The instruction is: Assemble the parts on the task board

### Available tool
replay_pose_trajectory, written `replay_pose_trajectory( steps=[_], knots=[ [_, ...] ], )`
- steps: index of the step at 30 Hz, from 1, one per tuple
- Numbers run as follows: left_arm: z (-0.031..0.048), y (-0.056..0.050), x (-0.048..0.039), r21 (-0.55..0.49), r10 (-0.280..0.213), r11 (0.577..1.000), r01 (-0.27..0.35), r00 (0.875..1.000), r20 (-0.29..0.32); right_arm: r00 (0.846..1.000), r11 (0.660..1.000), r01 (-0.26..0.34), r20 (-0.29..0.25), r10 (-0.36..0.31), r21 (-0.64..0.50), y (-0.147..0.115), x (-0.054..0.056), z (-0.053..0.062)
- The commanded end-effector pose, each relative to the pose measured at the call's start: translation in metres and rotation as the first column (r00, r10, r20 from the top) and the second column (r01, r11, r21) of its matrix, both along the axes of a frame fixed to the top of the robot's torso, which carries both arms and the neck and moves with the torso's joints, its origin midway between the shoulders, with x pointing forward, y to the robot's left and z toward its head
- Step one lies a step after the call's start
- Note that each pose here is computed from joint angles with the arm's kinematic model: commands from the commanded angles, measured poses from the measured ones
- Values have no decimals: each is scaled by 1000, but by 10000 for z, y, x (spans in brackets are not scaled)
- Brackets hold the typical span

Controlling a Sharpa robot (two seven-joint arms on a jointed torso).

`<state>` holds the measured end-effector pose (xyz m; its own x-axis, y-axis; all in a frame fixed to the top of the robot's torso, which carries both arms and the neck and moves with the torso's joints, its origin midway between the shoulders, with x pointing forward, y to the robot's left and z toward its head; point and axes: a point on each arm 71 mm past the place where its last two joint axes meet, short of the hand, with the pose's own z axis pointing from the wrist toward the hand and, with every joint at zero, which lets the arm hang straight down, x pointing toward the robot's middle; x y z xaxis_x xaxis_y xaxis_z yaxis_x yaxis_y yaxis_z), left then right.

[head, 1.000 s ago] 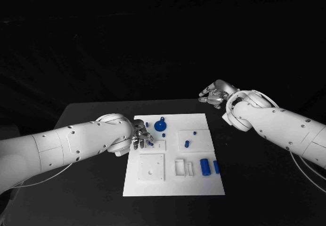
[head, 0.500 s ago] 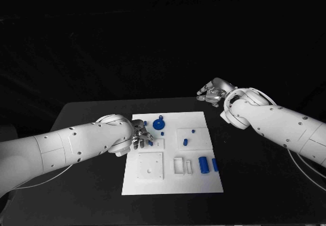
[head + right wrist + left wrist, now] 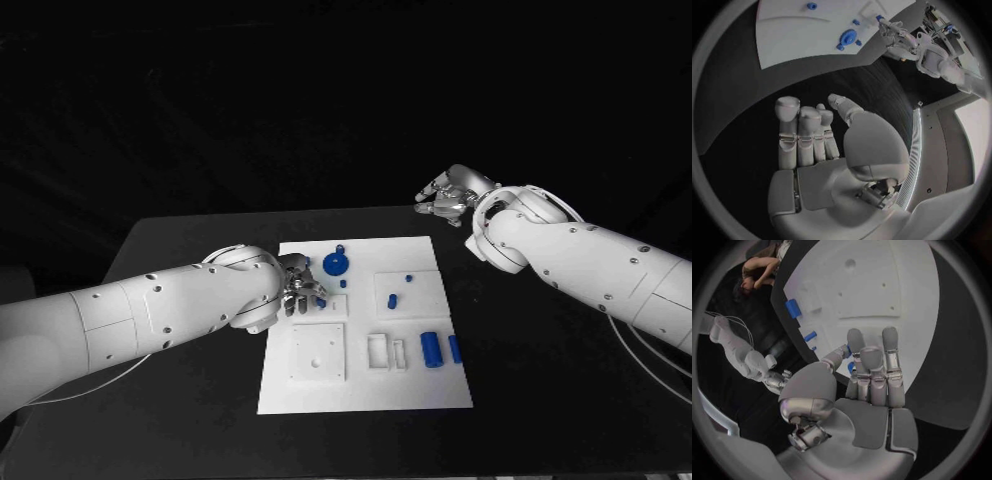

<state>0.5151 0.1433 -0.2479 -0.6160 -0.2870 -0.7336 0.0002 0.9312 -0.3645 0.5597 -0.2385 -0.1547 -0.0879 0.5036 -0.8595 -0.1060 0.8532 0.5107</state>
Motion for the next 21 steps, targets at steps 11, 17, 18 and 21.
replay_pose_trajectory(
  steps=[11,17,18,21],
  knots=[
    [84,1,-1,-29,16,1000,-11,989,150,1000,1000,-8,-6,8,-9,7,-9,5],
    [63,34,-28,-58,45,998,-33,976,212,1000,1000,-10,-7,10,-8,6,-16,9],
    [54,41,-39,-65,49,997,-36,973,225,1000,1000,-10,-7,10,-9,4,-17,9],
    [19,57,-79,-85,62,996,-42,966,252,1000,1000,-9,-7,9,-9,-5,-18,10]
  ],
)
